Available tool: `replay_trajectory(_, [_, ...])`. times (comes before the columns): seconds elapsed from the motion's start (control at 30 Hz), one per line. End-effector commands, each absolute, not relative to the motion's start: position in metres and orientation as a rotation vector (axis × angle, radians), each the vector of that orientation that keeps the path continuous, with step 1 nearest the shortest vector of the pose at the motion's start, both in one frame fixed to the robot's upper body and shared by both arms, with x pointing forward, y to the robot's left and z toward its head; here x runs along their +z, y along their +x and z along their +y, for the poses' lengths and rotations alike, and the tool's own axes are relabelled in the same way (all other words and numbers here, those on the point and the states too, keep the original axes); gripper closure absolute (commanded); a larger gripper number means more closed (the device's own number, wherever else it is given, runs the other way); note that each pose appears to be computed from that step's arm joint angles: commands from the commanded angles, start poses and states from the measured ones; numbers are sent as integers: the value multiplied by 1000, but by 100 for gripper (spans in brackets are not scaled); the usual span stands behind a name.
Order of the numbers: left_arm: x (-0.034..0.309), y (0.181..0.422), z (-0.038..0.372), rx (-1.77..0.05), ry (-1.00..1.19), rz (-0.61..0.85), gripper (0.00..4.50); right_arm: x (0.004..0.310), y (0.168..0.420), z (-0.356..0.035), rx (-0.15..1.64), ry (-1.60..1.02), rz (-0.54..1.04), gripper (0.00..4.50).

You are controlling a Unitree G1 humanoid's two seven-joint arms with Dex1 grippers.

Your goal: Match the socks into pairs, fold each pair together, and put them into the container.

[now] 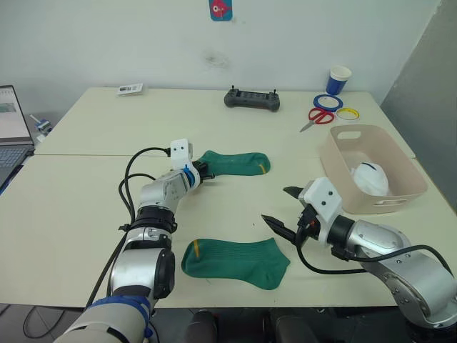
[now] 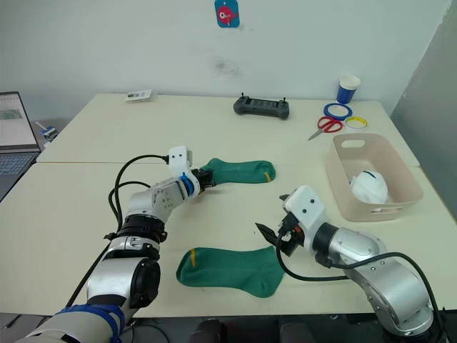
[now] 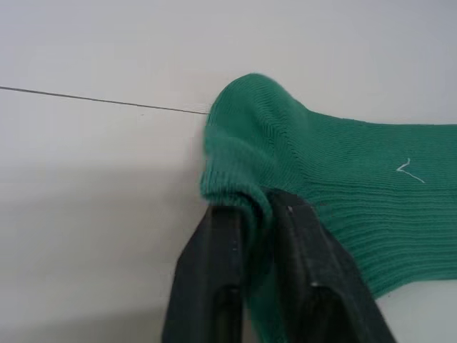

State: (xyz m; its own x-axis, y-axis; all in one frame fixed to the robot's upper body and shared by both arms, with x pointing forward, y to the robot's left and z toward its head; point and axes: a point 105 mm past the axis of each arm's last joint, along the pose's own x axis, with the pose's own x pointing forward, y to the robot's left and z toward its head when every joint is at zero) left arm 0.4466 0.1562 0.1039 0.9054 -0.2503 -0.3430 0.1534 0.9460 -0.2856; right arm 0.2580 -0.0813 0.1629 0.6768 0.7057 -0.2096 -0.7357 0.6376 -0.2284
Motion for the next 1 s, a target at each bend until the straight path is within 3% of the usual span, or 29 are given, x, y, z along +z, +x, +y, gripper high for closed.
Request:
replay_trajectory(0.03, [96,437,152,-268,-258,413,447,173,253,-80,824,-312,57,0])
replay_trajectory(0.5, [91,354,172,-550,-217,552,447,176,294,-74,682,-245,22,0])
replay_trajectory(0.8, [93,329,182,-666,-204,606,447,154,364,-56,581,-171,40,0])
replay_trajectory(1.0, [90,331,191,-634,-182,607,447,129,399,-52,539,-117,97,0])
